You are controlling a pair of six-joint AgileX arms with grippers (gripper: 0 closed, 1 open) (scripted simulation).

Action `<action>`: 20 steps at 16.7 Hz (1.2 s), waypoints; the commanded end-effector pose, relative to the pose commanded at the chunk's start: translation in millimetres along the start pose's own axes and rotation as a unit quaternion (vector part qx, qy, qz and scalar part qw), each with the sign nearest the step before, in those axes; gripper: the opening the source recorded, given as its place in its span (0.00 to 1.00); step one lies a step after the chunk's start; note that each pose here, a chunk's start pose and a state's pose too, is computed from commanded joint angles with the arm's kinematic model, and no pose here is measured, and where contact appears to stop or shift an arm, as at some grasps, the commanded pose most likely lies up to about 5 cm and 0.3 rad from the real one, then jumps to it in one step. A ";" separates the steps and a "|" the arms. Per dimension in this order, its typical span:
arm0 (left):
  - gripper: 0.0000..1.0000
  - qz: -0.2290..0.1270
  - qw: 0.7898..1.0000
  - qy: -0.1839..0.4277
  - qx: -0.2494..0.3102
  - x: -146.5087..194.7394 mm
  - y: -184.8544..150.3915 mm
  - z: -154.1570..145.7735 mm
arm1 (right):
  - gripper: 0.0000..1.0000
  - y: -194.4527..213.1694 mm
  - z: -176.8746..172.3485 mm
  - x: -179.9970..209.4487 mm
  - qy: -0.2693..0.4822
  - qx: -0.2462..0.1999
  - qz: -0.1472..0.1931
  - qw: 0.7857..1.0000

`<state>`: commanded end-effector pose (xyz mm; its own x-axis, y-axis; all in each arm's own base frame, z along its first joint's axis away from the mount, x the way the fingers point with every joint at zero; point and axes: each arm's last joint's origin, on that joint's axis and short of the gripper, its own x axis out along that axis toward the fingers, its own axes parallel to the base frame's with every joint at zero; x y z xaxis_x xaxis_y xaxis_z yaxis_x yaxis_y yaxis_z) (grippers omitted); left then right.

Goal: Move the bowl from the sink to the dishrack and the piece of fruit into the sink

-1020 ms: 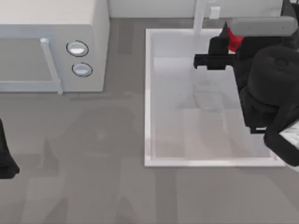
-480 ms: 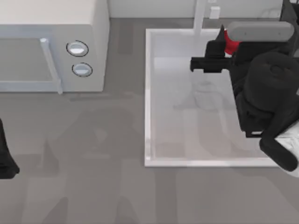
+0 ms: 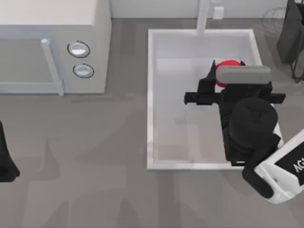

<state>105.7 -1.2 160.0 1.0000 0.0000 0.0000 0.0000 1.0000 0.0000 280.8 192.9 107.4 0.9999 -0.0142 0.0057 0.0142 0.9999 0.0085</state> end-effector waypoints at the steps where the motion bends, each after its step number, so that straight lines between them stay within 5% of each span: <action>1: 1.00 0.000 1.000 0.000 0.000 0.0 0.0 0.0 | 0.00 -1.7 -11.5 -1.8 -0.001 0.000 0.001 1.000; 10: 1.00 0.000 1.000 0.000 0.000 0.0 0.0 0.0 | 0.00 -9.9 -48.3 -10.6 0.003 -0.004 0.002 1.000; 20: 1.00 0.000 1.000 0.000 0.000 0.0 0.0 0.0 | 0.75 -9.9 -48.3 -10.6 0.003 -0.004 0.002 1.000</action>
<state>105.7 -1.2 160.0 1.0000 0.0000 0.0000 0.0000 1.0000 0.0000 270.3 183.6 59.0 0.9999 -0.0100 0.0000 0.0100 0.9999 0.0000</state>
